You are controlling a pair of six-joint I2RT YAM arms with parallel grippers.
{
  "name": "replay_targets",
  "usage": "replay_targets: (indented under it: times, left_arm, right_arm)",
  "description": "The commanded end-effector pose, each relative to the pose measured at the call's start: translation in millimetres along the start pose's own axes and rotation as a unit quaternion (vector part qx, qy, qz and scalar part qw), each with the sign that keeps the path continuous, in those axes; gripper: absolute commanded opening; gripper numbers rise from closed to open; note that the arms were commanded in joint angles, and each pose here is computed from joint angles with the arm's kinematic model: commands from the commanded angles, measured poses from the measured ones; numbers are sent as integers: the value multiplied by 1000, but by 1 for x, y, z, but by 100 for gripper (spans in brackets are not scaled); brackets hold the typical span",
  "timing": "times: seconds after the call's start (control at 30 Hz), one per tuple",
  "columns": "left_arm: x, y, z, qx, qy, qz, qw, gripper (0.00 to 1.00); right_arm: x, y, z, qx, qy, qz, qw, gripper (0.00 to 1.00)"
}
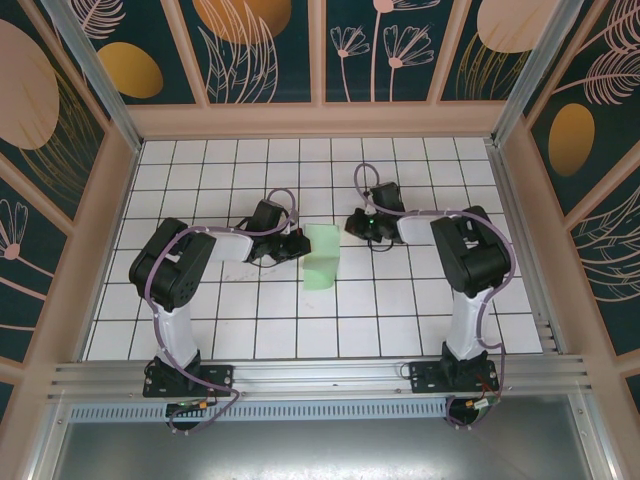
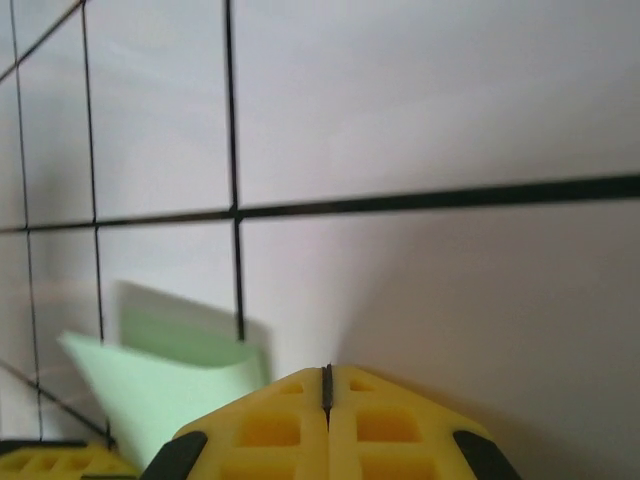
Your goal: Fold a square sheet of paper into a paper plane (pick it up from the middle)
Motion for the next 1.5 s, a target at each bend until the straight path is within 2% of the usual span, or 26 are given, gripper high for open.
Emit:
replay_targets:
  times: [0.0,0.13,0.3,0.43,0.57,0.77,0.93,1.03,1.23,1.37,1.47]
  left_arm:
    - [-4,-56,123,69,213,52,973,0]
    - [-4,-55,123,69,212,51,973,0]
    - [-3,-56,124,69,214,50,973,0]
    - [-2,-57,124,70,214,49,973,0]
    - [-2,-58,125,70,215,50,973,0]
    - [-1,-59,125,70,213,50,973,0]
    - [-1,-59,125,71,212,48,973,0]
    - [-1,-59,125,72,211,48,974,0]
    - [-1,-57,124,70,212,44,974,0]
    - [-1,-57,124,72,211,44,974,0]
    - [-1,-56,125,72,213,43,973,0]
  right_arm:
    - [20,11,19,18,-4,-31,999,0]
    - [13,-2,54,48,34,-9,998,0]
    - [-14,-18,66,44,56,29,997,0]
    - [-29,-17,57,35,42,38,998,0]
    - [-34,-11,27,9,6,36,999,0]
    - [-18,13,-23,-16,-62,12,998,0]
    - [13,28,8,14,-35,-16,999,0]
    - [20,8,35,33,-2,3,999,0]
    - [14,-57,69,44,44,76,995,0]
    - [8,-83,79,53,68,119,989,0]
    - [2,-101,70,53,64,160,984,0]
Point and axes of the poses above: each hand's point on the last joint's axis, 136 mm out from that joint toward the fingers, its own x axis back along the fingers, its own z axis along the line the jaws close on, y = z × x, the point moved 1 cm from there along x, back along the fingers, and after that the axes turned 7 degrees about x, right-handed, at the moved point
